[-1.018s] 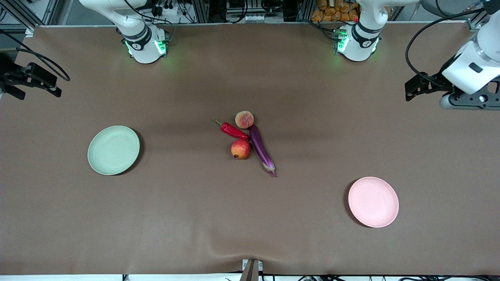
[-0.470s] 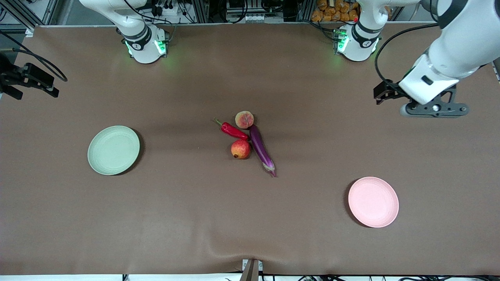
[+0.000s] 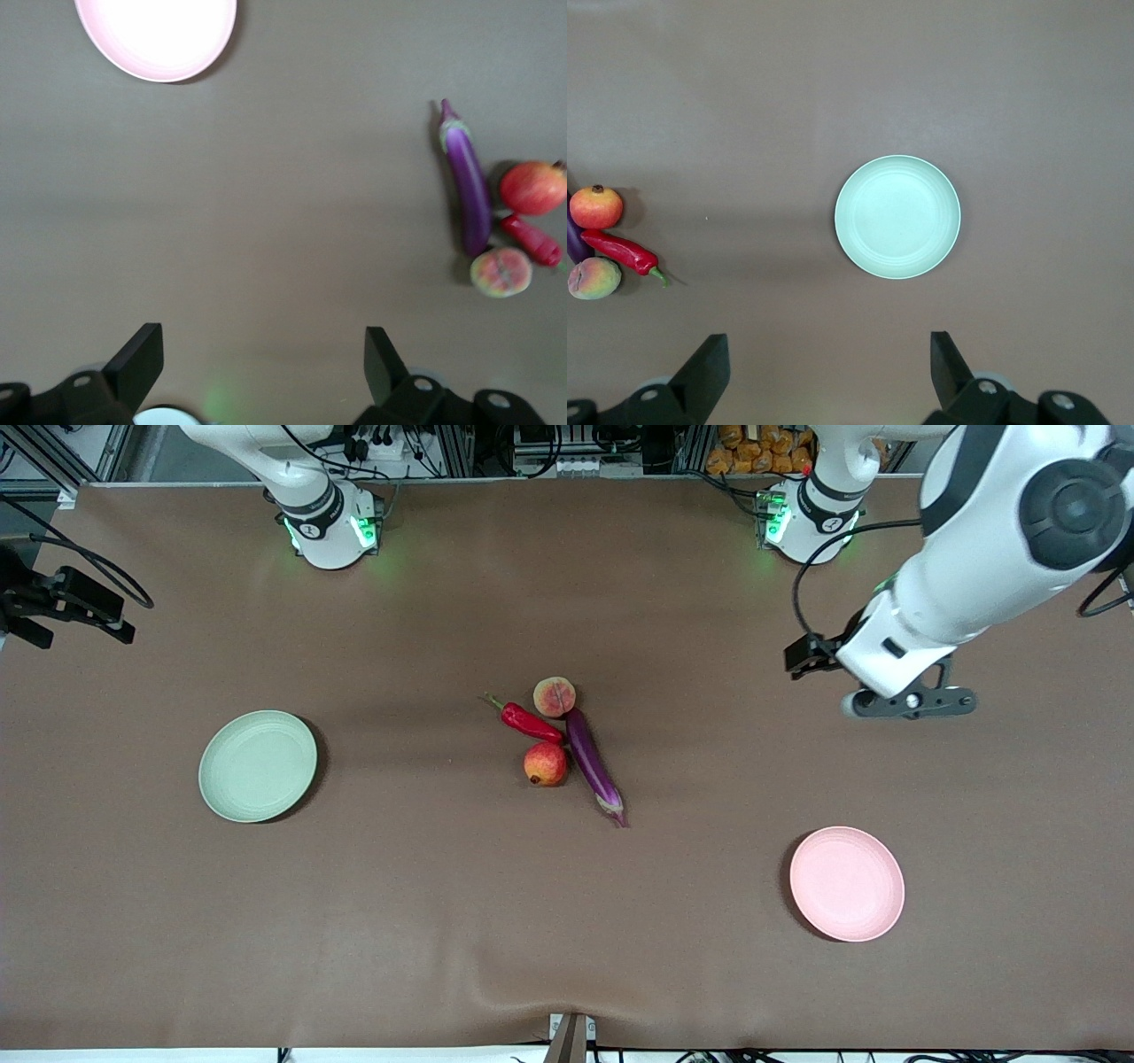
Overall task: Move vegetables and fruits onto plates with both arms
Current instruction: 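Reach the left gripper down to the purple eggplant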
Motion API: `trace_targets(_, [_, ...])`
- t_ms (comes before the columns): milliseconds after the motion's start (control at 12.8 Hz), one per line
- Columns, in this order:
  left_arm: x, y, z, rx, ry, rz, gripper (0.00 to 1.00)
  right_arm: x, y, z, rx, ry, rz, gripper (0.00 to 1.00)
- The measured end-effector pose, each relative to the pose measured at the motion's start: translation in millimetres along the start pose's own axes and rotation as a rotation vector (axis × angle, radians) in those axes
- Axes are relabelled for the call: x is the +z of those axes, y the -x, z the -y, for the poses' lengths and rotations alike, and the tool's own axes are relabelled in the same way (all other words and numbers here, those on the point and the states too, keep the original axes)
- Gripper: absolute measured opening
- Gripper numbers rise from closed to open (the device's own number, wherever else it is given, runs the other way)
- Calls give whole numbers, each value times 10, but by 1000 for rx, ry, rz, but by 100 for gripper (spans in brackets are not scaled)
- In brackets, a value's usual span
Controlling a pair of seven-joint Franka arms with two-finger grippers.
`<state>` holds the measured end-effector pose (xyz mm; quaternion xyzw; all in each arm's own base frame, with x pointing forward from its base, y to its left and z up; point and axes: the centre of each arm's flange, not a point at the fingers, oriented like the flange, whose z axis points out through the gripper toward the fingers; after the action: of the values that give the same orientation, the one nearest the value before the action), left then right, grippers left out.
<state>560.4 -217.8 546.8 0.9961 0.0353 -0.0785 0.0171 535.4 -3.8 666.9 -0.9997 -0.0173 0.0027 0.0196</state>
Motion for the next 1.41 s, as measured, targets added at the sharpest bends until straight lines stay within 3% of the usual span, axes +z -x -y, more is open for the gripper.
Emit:
trace_targets(470, [657, -547, -591, -218, 49, 8, 100, 2, 2, -8, 1, 0, 1, 100])
trace_targets(626, [1040, -636, -1037, -292, 96, -31, 100, 2, 2, -9, 1, 0, 2, 100])
trace_targets(861, [1703, -664, -1686, -427, 171, -65, 100, 5, 4, -6, 0, 0, 4, 100])
trace_targets(1174, [2346, -705, -2033, -562, 224, -70, 100, 14, 13, 2, -1, -1, 12, 100])
trace_targets(1409, [2726, -639, -2200, -590, 207, -58, 100, 16, 14, 3, -2, -1, 14, 100])
